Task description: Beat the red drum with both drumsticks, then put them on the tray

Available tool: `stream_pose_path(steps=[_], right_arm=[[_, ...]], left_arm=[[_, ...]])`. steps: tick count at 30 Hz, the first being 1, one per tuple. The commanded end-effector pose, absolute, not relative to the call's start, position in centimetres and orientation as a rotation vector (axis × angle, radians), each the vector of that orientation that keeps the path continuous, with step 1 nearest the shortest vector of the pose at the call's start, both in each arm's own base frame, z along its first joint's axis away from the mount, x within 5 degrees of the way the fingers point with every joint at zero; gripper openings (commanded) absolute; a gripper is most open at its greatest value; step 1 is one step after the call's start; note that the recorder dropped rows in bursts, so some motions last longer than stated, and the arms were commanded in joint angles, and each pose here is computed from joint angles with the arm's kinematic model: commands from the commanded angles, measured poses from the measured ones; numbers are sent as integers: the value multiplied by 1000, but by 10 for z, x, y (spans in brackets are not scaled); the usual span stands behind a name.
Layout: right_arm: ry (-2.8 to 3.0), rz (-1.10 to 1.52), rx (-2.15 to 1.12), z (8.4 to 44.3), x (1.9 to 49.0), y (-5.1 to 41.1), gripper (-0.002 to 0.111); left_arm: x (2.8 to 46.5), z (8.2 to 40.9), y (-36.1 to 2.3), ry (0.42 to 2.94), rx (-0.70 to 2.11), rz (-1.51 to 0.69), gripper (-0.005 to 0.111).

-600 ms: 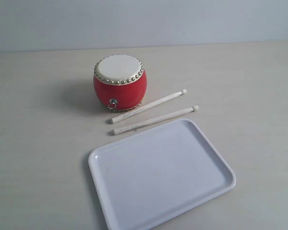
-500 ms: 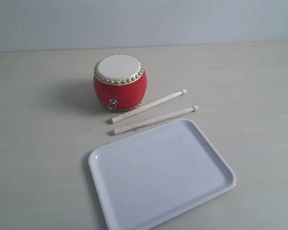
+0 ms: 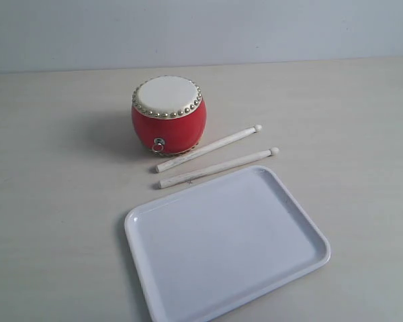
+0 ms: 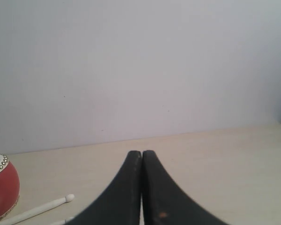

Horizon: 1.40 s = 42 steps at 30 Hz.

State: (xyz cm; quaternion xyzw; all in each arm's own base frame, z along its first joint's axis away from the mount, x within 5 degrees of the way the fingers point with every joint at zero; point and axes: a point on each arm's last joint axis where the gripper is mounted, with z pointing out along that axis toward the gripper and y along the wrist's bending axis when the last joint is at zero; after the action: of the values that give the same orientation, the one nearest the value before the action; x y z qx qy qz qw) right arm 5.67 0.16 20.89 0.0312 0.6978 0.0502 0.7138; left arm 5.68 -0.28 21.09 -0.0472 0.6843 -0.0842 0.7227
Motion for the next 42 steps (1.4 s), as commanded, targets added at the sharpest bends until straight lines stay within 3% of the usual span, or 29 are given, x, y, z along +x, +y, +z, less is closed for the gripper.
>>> stream_pose_path(steps=[1, 30, 34, 42], right_arm=[[1542, 103, 61, 208, 56, 2, 0], [1542, 105, 62, 208, 56, 2, 0], [1542, 105, 62, 208, 56, 2, 0], [1542, 103, 61, 208, 56, 2, 0]], left_arm=[[56, 212, -2, 1491, -111, -190, 0], [56, 214, -2, 1470, -117, -195, 0], [55, 220, -1, 1381, -336, -439, 0], [52, 233, 2, 1233, -324, -435, 0]])
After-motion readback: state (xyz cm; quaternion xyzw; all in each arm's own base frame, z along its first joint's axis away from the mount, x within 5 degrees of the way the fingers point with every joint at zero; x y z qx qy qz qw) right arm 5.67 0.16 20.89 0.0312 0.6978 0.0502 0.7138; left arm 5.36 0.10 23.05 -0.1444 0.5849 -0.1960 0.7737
